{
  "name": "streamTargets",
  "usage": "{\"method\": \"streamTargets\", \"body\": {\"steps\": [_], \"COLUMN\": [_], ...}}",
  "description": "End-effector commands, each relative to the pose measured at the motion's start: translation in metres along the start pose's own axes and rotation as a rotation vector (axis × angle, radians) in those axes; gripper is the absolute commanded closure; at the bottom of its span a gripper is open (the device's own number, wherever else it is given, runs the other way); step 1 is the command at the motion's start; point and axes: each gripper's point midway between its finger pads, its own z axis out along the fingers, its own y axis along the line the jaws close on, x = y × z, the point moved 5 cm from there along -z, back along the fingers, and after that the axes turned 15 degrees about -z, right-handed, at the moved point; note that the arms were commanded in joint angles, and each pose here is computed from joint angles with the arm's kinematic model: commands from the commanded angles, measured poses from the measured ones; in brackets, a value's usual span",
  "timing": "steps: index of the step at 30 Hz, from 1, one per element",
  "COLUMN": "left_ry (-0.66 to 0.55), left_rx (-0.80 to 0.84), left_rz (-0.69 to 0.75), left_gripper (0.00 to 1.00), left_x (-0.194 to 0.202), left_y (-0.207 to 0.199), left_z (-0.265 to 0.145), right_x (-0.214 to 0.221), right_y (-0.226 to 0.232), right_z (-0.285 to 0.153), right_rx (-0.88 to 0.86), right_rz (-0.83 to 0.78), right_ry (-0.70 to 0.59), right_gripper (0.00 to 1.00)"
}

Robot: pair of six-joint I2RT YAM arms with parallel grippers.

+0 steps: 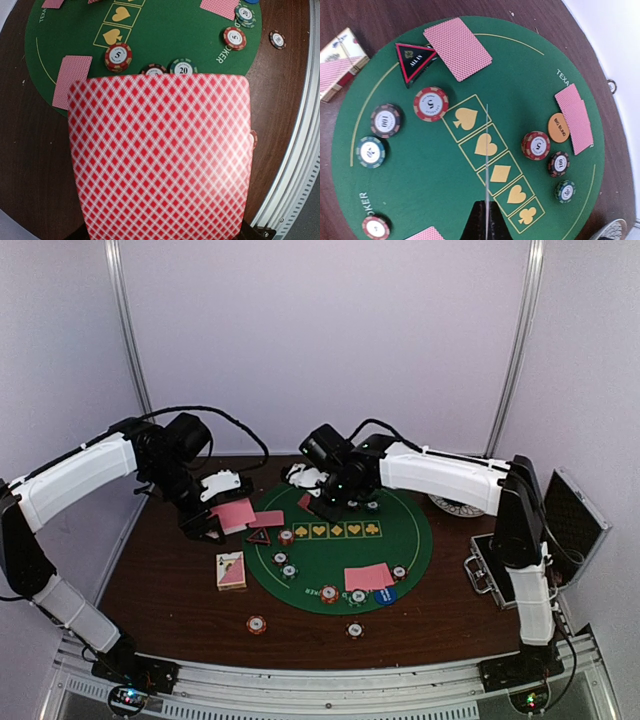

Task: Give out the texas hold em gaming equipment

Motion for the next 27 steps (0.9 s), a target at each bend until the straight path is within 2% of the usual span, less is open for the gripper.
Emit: {"method": "streamTargets", "body": {"steps": [1,9,17,27], "left_ry": [-0.045,-0.040,-0.043,-0.047], "left_rx": [-0.019,-0.027,-0.030,-0.028], "left_rz": [0.007,0.008,0.005,0.007], "left_gripper": [1.00,1.00,1.00,1.00], "left_x": [-0.001,0.000,0.000,-0.003], "left_y": [0.000,0.001,0.003,0.003], "left_z": [-0.013,-0.015,-0.017,-0.018], "right_x": [-0.003,-0.005,0.004,0.014], "right_y": [-0.021,-0.022,-0.002,0.027], "right_z": [0.020,0.067,0.096,0.108], "right_rx": [0.283,0.475,0.388,0.289], "right_rz": [-0.206,-0.417,-0.480,-0.513], "right_ry": [0.094,0.212,0.221,0.227], "right_gripper": [1.00,1.00,1.00,1.00]}}
